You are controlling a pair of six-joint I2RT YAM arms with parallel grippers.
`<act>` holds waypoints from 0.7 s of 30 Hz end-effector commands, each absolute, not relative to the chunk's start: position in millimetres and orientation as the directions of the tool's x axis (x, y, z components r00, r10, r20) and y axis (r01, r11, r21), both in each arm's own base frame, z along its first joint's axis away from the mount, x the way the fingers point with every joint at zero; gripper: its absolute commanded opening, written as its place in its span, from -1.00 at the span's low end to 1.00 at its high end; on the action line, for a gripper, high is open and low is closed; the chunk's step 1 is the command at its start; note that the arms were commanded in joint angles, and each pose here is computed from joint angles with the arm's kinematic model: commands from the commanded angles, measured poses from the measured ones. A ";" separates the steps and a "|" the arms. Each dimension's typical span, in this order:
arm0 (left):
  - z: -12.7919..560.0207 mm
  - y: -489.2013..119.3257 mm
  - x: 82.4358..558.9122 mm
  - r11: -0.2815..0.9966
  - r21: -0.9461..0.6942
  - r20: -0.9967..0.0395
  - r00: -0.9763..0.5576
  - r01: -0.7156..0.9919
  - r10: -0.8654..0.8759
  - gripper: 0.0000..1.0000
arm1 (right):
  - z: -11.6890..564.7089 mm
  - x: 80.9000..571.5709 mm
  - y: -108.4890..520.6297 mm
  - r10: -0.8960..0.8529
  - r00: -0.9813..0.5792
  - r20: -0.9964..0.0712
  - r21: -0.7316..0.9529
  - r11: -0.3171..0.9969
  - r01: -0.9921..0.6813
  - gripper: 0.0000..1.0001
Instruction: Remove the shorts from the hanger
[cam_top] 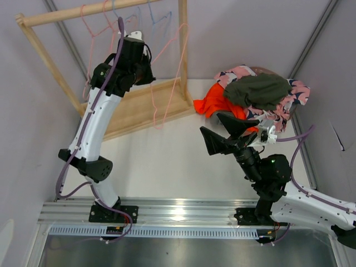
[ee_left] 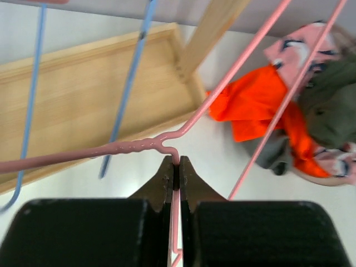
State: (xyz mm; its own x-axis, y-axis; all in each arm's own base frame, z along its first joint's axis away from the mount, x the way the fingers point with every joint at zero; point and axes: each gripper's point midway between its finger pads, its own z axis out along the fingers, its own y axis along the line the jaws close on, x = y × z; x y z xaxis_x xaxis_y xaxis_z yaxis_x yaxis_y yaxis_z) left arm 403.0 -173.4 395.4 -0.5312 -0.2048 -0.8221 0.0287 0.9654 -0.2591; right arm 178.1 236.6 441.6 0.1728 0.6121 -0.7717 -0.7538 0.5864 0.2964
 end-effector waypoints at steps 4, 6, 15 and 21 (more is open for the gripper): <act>447.5 -107.4 387.7 0.973 -0.157 -0.912 -0.354 -0.167 -0.208 -1.00 | 437.4 172.6 238.9 0.644 0.112 -0.757 0.343 0.537 -0.771 0.99; 457.7 -101.4 389.9 0.968 -0.166 -0.921 -0.321 -0.191 -0.221 -1.00 | 437.7 170.6 239.5 0.651 0.095 -0.753 0.353 0.523 -0.776 0.99; 466.6 -80.6 408.5 0.944 -0.158 -0.943 -0.240 -0.288 -0.231 -1.00 | 427.7 164.6 228.5 0.647 0.058 -0.760 0.381 0.516 -0.767 0.97; 491.2 -85.7 412.7 0.938 -0.234 -0.948 -0.155 -0.255 -0.279 -1.00 | 419.3 166.0 223.9 0.641 0.054 -0.765 0.391 0.531 -0.752 0.97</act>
State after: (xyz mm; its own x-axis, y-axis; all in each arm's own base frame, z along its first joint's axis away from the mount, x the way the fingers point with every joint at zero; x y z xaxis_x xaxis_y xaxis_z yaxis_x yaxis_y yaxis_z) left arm 412.7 -94.6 443.6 -0.3190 -0.2135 -0.9234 -0.2539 0.9579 -0.1338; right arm 165.3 225.4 423.6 0.0687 0.6375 -0.7674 -0.7629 0.5293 0.3713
